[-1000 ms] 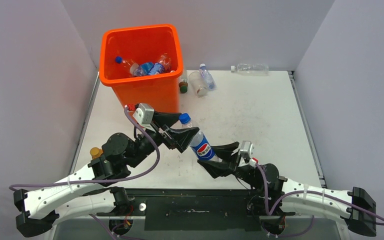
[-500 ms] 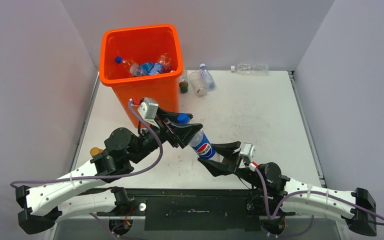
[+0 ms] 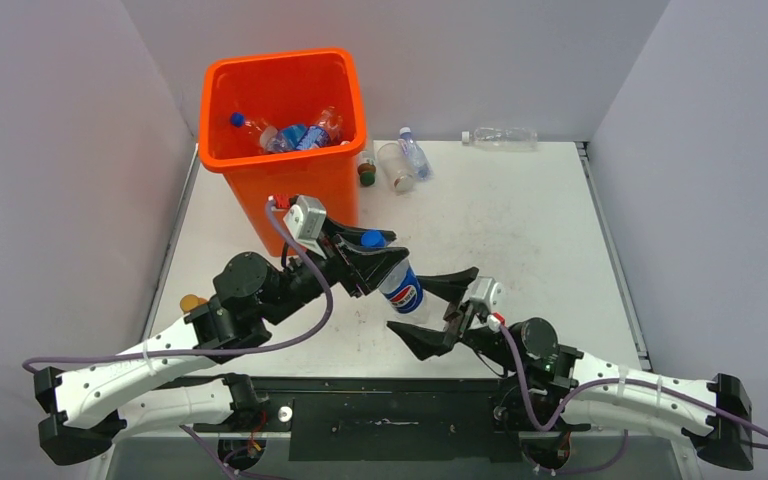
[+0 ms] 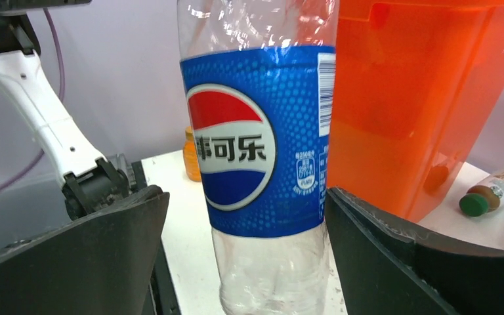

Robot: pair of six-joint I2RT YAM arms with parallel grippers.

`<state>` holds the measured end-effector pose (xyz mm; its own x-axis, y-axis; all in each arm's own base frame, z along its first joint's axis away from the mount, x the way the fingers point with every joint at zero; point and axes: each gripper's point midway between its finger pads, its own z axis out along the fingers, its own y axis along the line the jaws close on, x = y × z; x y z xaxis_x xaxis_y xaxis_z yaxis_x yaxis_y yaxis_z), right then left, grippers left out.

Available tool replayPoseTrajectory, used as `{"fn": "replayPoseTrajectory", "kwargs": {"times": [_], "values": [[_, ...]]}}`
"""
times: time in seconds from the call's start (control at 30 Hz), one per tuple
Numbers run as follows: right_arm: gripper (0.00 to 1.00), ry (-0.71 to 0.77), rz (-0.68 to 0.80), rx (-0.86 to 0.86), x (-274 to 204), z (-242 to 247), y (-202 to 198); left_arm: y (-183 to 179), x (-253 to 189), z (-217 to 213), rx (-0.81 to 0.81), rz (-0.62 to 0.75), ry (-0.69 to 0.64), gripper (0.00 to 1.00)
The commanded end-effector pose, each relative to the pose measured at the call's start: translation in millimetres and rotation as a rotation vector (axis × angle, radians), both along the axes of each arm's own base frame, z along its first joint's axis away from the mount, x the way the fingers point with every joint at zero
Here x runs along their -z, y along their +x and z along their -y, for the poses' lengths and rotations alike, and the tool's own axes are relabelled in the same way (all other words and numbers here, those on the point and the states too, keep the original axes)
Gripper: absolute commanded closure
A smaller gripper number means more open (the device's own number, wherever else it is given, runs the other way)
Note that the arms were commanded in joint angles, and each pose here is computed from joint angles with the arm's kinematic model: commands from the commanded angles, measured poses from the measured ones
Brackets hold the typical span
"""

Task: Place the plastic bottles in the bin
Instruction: Pick up the plastic bottle from the corner of the board.

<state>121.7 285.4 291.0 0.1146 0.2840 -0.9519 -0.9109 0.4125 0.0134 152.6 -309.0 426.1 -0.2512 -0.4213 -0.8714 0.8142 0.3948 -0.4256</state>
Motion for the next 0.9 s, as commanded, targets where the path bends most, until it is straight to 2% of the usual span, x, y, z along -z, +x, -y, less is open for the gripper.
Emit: {"fn": "replayPoseTrajectory", "kwargs": {"times": [0.0, 0.23, 0.37, 0.53, 0.67, 0.87], "values": [[0.10, 0.056, -0.119, -0.017, -33.0, -0.5, -2.1, -0.7, -58.4, -26.4, -0.068, 0.146, -0.085, 1.00], [0.10, 0.147, -0.350, 0.130, -46.1, 24.5, 19.1, -1.5, -119.5, -85.2, -0.257, 0.387, -0.099, 1.00], [0.10, 0.204, -0.370, 0.195, -39.8, 47.0, 24.3, -4.9, -164.2, -130.0, -0.431, 0.595, -0.106, 1.00], [0.10, 0.251, -0.395, 0.289, -19.0, 71.1, 33.4, 7.3, -214.0, -158.3, -0.652, 0.727, -0.056, 1.00], [0.10, 0.239, -0.434, 0.382, -1.4, 81.6, 44.3, 43.2, -232.5, -157.4, -0.805, 0.668, 0.030, 1.00], [0.10, 0.215, -0.516, 0.632, 35.1, 103.1, 71.5, 108.5, -232.2, -152.1, -0.778, 0.497, -0.006, 1.00]]}}
